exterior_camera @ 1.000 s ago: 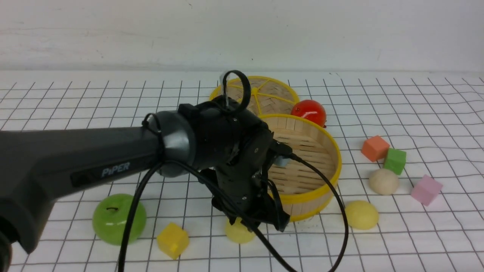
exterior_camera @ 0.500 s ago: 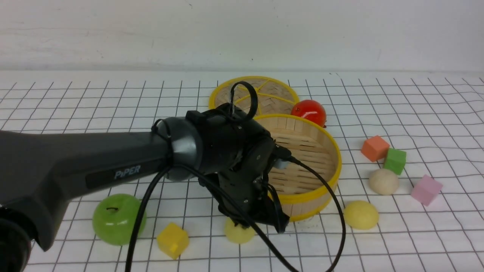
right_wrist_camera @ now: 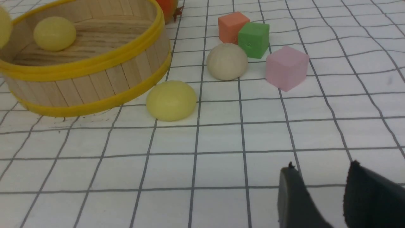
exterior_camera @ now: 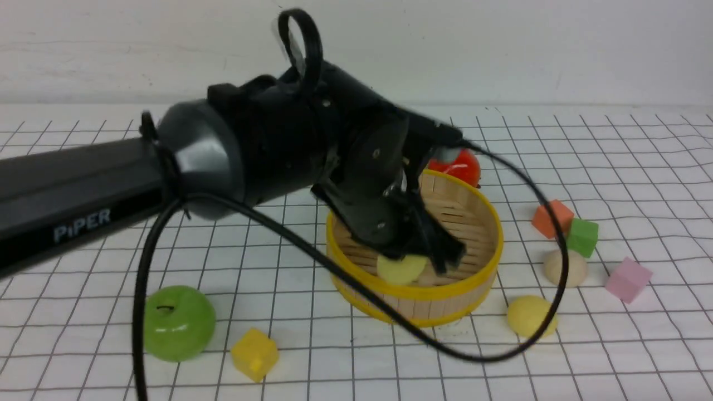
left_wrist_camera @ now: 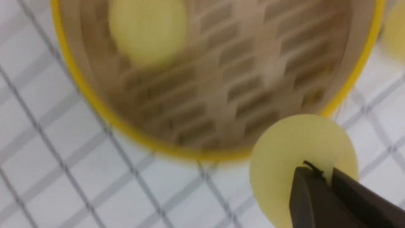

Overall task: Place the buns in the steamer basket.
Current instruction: Use the left arm to put the steamed stuffed bun into the steamer, then use the right arm to grab a steamed stuffed bun

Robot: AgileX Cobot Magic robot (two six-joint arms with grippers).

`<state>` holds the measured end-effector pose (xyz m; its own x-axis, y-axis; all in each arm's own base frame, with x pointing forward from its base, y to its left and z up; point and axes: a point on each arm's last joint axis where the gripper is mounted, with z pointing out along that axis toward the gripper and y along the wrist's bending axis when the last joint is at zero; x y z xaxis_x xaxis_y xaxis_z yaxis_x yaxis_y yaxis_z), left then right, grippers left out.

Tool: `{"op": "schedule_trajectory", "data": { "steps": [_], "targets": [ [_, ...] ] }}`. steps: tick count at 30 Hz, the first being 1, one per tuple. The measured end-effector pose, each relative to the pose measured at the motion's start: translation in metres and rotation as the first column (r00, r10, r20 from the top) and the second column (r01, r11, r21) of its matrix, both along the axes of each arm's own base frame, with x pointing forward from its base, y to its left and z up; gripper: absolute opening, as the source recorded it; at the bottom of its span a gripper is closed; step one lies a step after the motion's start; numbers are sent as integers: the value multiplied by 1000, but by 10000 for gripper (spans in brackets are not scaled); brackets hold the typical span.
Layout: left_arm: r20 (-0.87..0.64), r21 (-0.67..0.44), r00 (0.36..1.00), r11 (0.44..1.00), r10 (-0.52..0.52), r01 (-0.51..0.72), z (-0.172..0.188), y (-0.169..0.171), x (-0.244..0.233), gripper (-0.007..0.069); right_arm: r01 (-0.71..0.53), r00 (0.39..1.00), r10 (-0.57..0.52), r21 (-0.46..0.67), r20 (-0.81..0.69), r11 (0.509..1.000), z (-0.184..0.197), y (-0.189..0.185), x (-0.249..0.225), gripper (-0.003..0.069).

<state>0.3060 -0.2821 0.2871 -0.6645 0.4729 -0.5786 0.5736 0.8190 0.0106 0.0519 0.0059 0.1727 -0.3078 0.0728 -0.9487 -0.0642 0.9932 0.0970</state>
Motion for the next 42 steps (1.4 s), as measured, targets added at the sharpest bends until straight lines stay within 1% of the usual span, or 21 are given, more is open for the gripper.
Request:
{"op": "schedule_trajectory", "data": {
  "steps": [4, 8, 9, 12, 13, 15, 18, 19, 20, 24, 25, 28, 30, 31, 32, 34, 35, 36, 38, 41, 42],
  "targets": [
    [78, -63, 997, 998, 9, -4, -15, -11, 34, -12, 0, 1000, 0, 0, 0, 1000, 0, 0, 0, 239],
    [55, -28, 998, 1000, 9, -7, -43, -19, 53, 13, 0, 1000, 0, 0, 0, 1000, 0, 0, 0, 239],
    [31, -4, 999, 1000, 11, -10, -56, -20, 58, 35, 0, 1000, 0, 0, 0, 1000, 0, 0, 0, 239],
    [-1, 27, 1000, 1000, 15, -15, -70, -22, 63, 93, 0, 1000, 0, 0, 0, 1000, 0, 0, 0, 239],
    [-11, 37, 1000, 999, 16, -16, -75, -23, 64, 137, 0, 1000, 0, 0, 0, 1000, 0, 0, 0, 239],
    [-13, 39, 1000, 999, 18, -18, -74, -23, 65, 194, 0, 1000, 0, 0, 0, 1000, 0, 0, 0, 239],
    [-32, 46, 999, 999, 28, -26, -63, -22, 63, 314, 0, 1000, 0, 0, 0, 1000, 0, 0, 0, 239],
    [-31, 43, 999, 999, 28, -27, -62, -22, 63, 327, 0, 1000, 0, 0, 0, 1000, 0, 0, 0, 239],
    [-60, 47, 997, 998, 39, -36, -48, -19, 57, 374, 0, 1000, 0, 0, 0, 1000, 0, 0, 0, 239],
    [-94, 29, 994, 999, 46, -43, -17, -12, 41, 416, 0, 1000, 0, 0, 0, 1000, 0, 0, 0, 239],
    [-86, -8, 995, 999, 45, -46, 8, -6, 31, 415, 0, 1000, 0, 0, 0, 1000, 0, 0, 0, 239],
    [-51, -80, 998, 996, 40, -44, 50, 9, 10, 366, 0, 1000, 0, 0, 0, 1000, 0, 0, 0, 239],
    [-13, -132, 999, 990, 37, -39, 76, 25, -10, 285, 0, 1000, 0, 0, 0, 1000, 0, 0, 0, 239],
    [-2, -146, 999, 989, 37, -37, 81, 29, -14, 265, 0, 1000, 0, 0, 0, 1000, 0, 0, 0, 239],
    [45, -211, 998, 977, 37, -27, 102, 48, -38, 171, 0, 1000, 0, 0, 0, 1000, 0, 0, 0, 239],
    [77, -262, 996, 965, 40, -18, 107, 67, -61, 74, 0, 1000, 0, 0, 1, 1000, 0, 0, 0, 239],
    [77, -262, 996, 965, 40, -18, 107, 69, -64, 63, 0, 1000, 0, 0, 1, 1000, 0, 0, 0, 239],
    [130, -332, 990, 943, 49, -3, 109, 86, -85, -5, 1, 1000, -1, 4, 16, 1000, 1, 0, 0, 239],
    [154, -362, 986, 932, 56, 4, 105, 99, -101, -13, 4, 1000, -5, 37, 29, 999, 2, 1, 1, 239],
    [222, -435, 972, 900, 79, 26, 89, 130, -135, -13, 17, 996, -39, 242, 83, 970, 8, 3, 3, 239],
    [249, -462, 964, 886, 90, 37, 77, 144, -152, -13, 24, 993, -68, 389, 101, 921, 12, 4, 3, 239]
  ]
}}
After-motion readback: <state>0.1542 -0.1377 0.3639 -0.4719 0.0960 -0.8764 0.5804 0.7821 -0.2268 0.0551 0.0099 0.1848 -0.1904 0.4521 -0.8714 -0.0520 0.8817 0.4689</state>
